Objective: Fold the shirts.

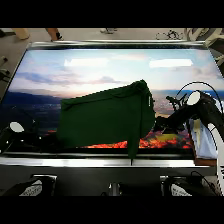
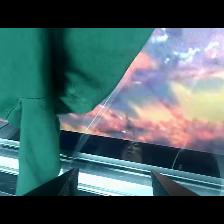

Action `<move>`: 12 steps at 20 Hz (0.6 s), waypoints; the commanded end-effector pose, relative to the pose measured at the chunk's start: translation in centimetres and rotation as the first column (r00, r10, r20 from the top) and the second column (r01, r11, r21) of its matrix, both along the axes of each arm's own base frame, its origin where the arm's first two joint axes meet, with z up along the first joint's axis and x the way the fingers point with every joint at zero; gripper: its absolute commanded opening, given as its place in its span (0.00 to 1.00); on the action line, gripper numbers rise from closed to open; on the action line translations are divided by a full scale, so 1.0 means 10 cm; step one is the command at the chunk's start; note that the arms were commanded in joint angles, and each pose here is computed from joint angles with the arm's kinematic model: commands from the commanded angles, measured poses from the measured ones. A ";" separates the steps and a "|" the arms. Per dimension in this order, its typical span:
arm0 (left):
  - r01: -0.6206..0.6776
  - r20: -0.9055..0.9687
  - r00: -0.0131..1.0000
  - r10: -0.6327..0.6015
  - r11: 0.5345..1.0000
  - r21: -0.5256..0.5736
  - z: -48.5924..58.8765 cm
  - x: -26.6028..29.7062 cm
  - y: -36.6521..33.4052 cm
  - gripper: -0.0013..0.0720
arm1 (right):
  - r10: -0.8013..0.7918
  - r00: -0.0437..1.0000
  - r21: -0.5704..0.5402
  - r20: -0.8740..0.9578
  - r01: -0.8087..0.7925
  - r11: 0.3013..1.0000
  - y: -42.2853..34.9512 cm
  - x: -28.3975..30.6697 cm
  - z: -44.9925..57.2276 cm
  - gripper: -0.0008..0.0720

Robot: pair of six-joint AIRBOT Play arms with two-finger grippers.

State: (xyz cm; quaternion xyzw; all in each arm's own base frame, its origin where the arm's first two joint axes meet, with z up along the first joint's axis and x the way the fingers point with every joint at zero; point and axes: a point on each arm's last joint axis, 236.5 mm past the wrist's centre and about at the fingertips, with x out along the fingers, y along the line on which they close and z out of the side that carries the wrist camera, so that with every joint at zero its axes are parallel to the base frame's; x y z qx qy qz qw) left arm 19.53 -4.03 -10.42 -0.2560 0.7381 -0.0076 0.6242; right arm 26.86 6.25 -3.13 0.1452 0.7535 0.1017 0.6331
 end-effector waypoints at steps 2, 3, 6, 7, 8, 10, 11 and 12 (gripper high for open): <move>-0.033 0.100 0.995 0.029 0.999 0.034 -0.07 0.26 -0.05 0.30 | -0.007 1.000 0.002 -0.025 0.007 1.000 0.01 -0.11 -0.12 0.70; -0.024 0.111 0.994 0.020 0.999 0.038 -0.07 0.28 -0.07 0.12 | -0.021 0.999 0.016 -0.035 0.022 1.000 0.05 -0.16 -0.20 0.71; -0.015 0.116 0.993 0.010 0.999 0.039 -0.06 0.28 -0.09 0.05 | -0.097 0.995 0.106 -0.028 0.100 0.989 0.28 -0.20 -0.42 0.71; -0.016 0.122 0.993 0.011 0.999 0.039 -0.05 0.29 -0.09 0.05 | -0.130 0.992 0.132 -0.005 0.129 0.983 0.34 -0.15 -0.48 0.71; -0.015 0.132 0.991 0.009 0.999 0.041 -0.03 0.30 -0.09 0.05 | -0.162 0.987 0.142 0.012 0.159 0.977 0.36 -0.10 -0.53 0.71; -0.013 0.161 0.987 0.006 0.999 0.045 0.03 0.33 -0.09 0.05 | -0.224 0.974 0.176 0.028 0.216 0.960 0.43 -0.03 -0.58 0.71; -0.014 0.177 0.984 0.005 0.999 0.047 0.07 0.34 -0.08 0.05 | -0.248 0.968 0.193 0.031 0.238 0.952 0.47 -0.01 -0.60 0.71; -0.013 0.189 0.982 0.004 0.999 0.048 0.11 0.35 -0.08 0.05 | -0.265 0.964 0.202 0.037 0.252 0.946 0.48 0.02 -0.62 0.71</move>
